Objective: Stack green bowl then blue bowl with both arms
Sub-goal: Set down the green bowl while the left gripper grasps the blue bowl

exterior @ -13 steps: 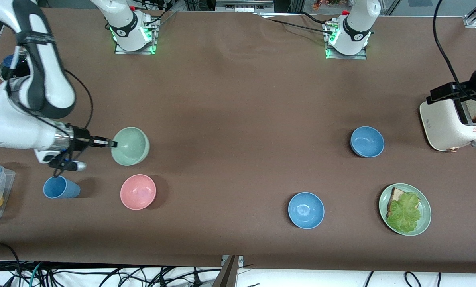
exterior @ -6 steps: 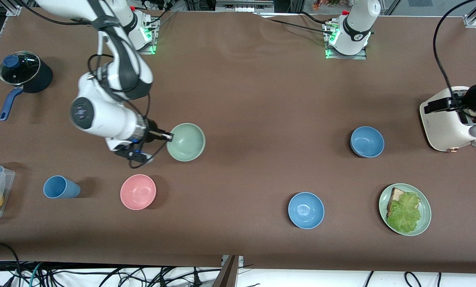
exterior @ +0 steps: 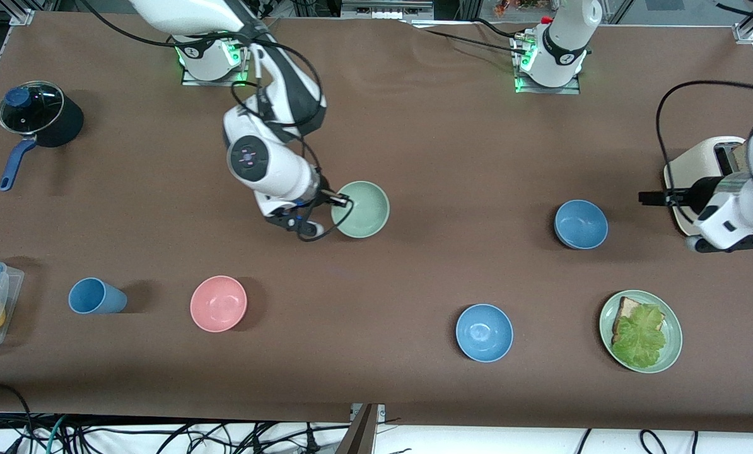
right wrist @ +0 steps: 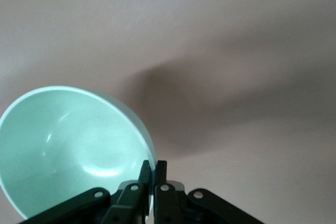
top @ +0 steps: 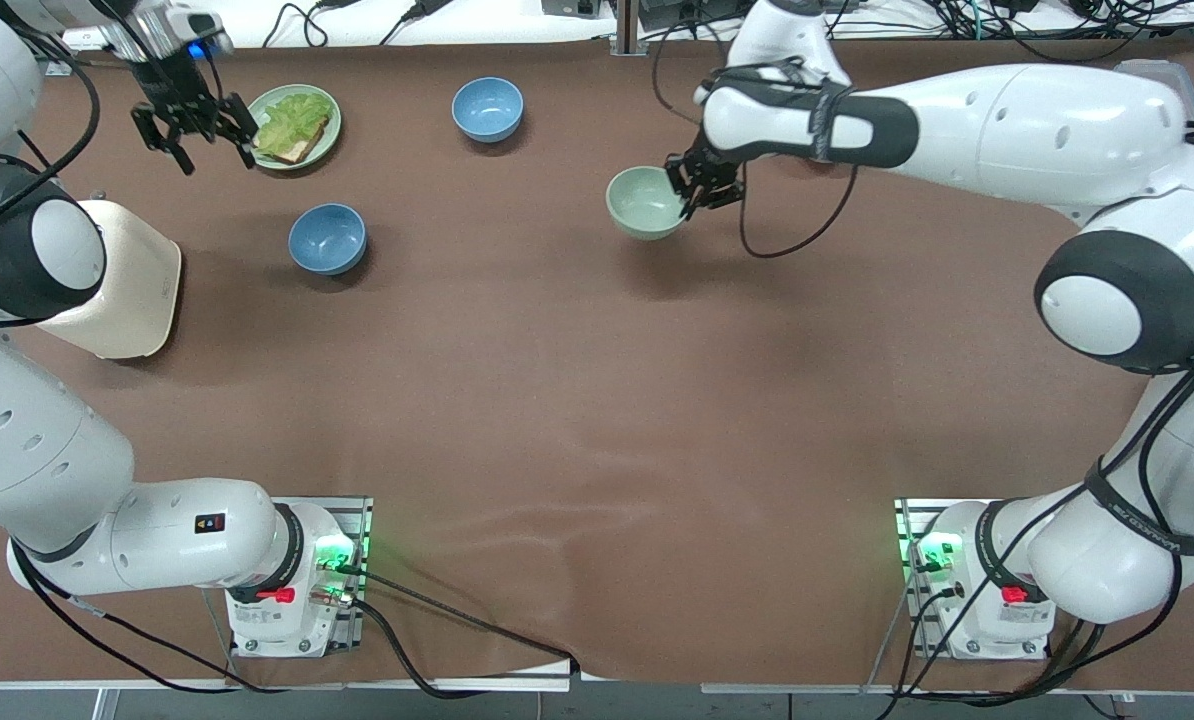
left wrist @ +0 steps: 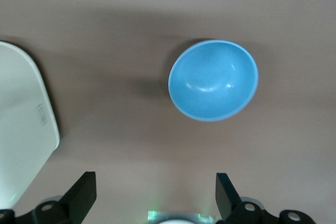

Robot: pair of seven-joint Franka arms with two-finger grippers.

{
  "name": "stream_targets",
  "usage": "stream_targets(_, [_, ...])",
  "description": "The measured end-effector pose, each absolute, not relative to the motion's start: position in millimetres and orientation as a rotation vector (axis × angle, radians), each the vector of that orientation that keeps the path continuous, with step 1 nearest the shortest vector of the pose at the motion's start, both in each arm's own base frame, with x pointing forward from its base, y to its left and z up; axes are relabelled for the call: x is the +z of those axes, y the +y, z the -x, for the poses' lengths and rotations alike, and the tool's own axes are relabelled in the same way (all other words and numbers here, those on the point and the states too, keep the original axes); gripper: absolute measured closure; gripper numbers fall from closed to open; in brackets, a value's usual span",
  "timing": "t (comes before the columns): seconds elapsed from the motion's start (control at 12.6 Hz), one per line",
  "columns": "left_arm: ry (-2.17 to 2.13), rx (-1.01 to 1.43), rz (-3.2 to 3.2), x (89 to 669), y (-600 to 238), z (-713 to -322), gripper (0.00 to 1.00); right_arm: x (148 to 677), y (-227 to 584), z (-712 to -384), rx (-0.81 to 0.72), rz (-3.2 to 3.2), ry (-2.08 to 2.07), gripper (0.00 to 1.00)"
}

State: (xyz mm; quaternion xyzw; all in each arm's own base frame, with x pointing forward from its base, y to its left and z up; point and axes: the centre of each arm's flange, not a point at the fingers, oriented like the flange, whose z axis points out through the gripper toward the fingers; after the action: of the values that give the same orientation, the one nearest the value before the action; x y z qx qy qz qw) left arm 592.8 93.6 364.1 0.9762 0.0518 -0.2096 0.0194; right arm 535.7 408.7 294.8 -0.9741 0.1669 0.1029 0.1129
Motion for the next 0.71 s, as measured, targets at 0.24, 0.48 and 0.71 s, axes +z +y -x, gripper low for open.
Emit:
stream_targets(0.24, [0.160, -0.604, -3.043, 308, 91, -578, 0.00, 275, 438, -522, 0.282, 2.857, 0.465, 0.96])
stream_targets(0.48, [0.159, -0.529, -3.065, 262, 89, -567, 0.00, 264, 467, -501, 0.272, 2.854, 0.469, 0.96])
stream_targets(0.71, [0.164, -0.495, -3.072, 221, 87, -553, 0.00, 251, 487, -484, 0.257, 2.864, 0.457, 0.96])
